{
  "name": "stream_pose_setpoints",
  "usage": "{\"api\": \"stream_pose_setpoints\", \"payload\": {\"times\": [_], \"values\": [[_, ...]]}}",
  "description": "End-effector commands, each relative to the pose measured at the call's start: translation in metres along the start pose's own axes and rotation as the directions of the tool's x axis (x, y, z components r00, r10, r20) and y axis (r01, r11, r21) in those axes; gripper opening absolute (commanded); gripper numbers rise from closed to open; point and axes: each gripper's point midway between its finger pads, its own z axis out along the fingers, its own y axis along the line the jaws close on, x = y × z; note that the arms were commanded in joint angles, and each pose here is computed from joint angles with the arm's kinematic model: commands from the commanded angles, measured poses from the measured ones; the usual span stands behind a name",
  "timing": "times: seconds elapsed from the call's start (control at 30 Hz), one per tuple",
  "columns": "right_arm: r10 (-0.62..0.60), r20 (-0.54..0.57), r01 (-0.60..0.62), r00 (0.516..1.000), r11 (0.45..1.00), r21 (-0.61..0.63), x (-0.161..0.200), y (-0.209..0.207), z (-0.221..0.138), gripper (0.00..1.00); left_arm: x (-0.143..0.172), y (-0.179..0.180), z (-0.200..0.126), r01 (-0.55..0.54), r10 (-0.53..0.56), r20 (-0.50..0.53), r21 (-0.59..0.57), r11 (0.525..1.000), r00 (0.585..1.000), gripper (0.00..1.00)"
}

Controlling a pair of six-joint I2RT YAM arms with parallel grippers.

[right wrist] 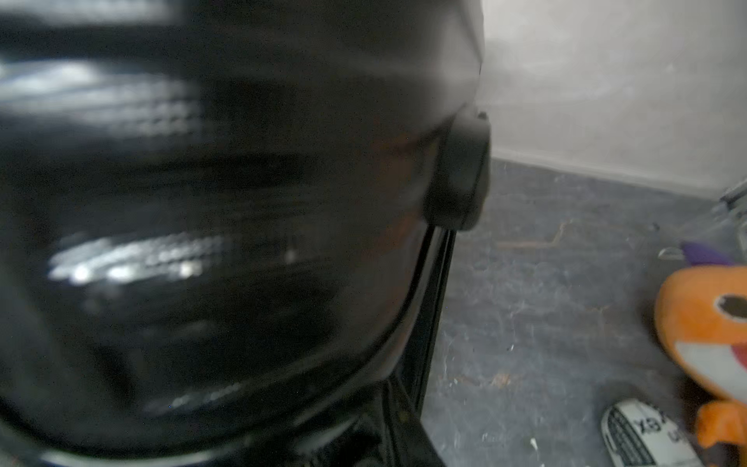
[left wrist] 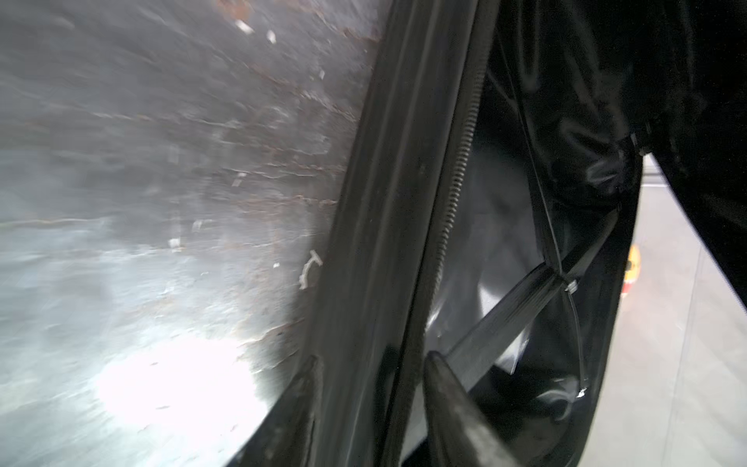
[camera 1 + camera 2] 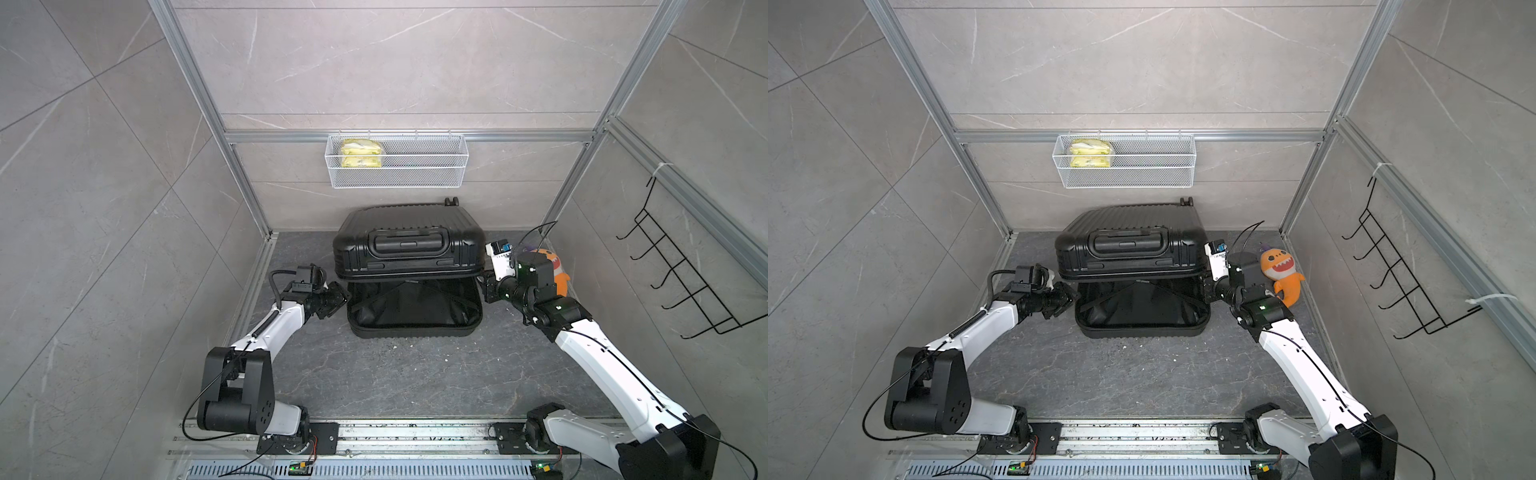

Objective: Close the suitcase zippers
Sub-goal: Close the suitcase at the center of the board.

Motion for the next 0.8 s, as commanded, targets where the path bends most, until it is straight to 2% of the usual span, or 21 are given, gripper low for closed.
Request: {"api": "stream_pose_setpoints", "payload": {"times": [0.0,0.27,0.47,0.6,0.77], "values": [[0.044,0.045,-0.043,0.998,0.999,-0.006,-0.005,0.003,-0.009,0.26,0.002,0.016,-0.019,0.000,0.004,0.042,-0.090,0.996,0.999,0.49],[0.110,-0.022,-0.107,0.994,0.989,0.106,0.017,-0.017,-0.001,0.28,0.002,0.043,-0.061,0.013,0.027,0.152,-0.255,0.967,0.988,0.53],[0.134,-0.049,-0.125,0.990,0.980,0.155,0.029,-0.024,-0.007,0.36,-0.016,0.028,-0.094,-0.071,0.138,0.222,-0.287,0.955,0.965,0.63],[0.118,-0.069,-0.114,0.991,0.992,0.052,0.031,-0.005,-0.014,0.39,-0.035,0.003,-0.109,-0.173,0.243,0.237,-0.279,0.945,0.941,0.67],[0.106,-0.098,-0.118,0.990,0.984,-0.134,0.030,0.028,-0.022,0.42,-0.059,-0.034,-0.113,-0.278,0.330,0.238,-0.226,0.934,0.913,0.69]]}}
